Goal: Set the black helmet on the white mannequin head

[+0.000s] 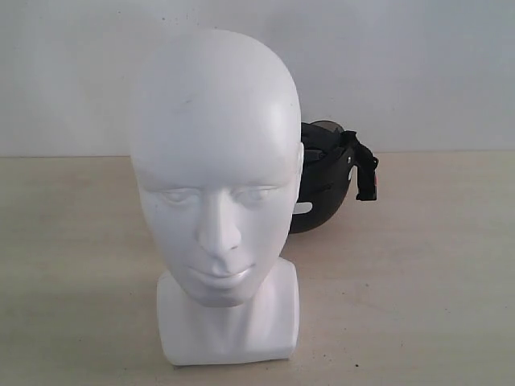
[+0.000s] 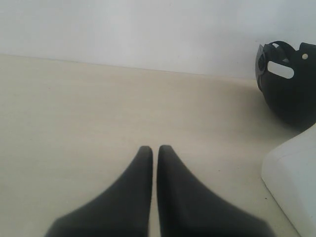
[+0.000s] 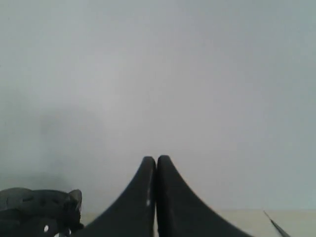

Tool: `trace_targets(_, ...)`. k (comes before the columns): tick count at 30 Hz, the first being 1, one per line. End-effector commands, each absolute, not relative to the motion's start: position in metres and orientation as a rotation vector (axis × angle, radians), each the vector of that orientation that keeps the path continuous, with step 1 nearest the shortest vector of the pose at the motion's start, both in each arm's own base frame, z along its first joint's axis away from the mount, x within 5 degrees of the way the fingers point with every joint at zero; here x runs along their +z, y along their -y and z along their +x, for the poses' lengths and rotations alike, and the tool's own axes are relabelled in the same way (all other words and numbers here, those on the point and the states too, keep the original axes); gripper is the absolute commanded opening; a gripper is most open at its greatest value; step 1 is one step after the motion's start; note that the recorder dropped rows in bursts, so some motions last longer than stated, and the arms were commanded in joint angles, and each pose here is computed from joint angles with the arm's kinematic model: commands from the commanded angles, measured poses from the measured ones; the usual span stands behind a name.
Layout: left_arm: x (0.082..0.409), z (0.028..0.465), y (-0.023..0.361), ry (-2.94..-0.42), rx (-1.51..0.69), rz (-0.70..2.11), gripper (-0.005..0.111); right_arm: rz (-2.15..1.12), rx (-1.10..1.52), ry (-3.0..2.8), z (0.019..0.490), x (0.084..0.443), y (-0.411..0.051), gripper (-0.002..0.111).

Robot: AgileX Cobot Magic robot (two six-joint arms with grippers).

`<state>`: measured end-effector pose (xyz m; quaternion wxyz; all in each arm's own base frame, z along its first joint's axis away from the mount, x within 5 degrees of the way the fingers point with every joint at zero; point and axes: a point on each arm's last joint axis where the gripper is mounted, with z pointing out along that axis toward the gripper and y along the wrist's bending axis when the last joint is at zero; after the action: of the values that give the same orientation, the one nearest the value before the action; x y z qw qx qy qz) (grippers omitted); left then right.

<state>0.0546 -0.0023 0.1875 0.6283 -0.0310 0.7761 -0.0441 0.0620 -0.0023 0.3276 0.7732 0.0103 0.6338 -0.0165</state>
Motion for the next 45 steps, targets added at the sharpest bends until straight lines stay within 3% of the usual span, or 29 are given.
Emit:
trace_targets(1, 0.186, 0.054, 0.002, -1.783, -0.110, -0.083, 0.004, 0.026, -0.040, -1.074, 0.059, 0.365, 0.003, 0.000)
trace_targets(5, 0.186, 0.054, 0.002, -1.783, -0.110, -0.083, 0.004, 0.057, 0.016, -1.009, 0.057, 0.370, 0.003, 0.000)
trace_targets(10, 0.186, 0.054, 0.002, -1.783, -0.110, -0.083, 0.004, 0.122, 0.092, -1.247, 0.089, 0.353, 0.004, 0.000)
trace_targets(14, 0.186, 0.054, 0.002, -1.783, -0.110, -0.083, 0.004, 0.113, 0.114, -1.598, 0.159, 0.358, 0.000, 0.000)
trace_targets(19, 0.186, 0.054, 0.002, -1.783, -0.110, -0.083, 0.004, -0.340, -0.004, -1.945, 0.245, 0.379, -0.041, 0.000)
trace_targets(25, 0.186, 0.054, 0.002, -1.783, -0.110, -0.083, 0.004, -0.565, 0.023, -2.145, 0.306, 0.398, -0.078, 0.000)
trace_targets(30, 0.186, 0.054, 0.002, -1.783, -0.110, -0.083, 0.004, -0.589, 0.064, -2.318, 0.343, 0.384, -0.089, 0.000)
trace_targets(34, 0.186, 0.054, 0.002, -1.783, -0.110, -0.083, 0.004, -0.481, 0.192, -2.387, 0.361, 0.364, -0.099, 0.014)
trace_targets(41, 0.186, 0.054, 0.002, -1.783, -0.110, -0.083, 0.004, -0.203, 0.452, -2.444, 0.385, 0.333, -0.115, 0.067)
trace_targets(45, 0.186, 0.054, 0.002, -1.783, -0.110, -0.083, 0.004, -0.024, 0.526, -2.491, 0.396, 0.316, -0.119, 0.074)
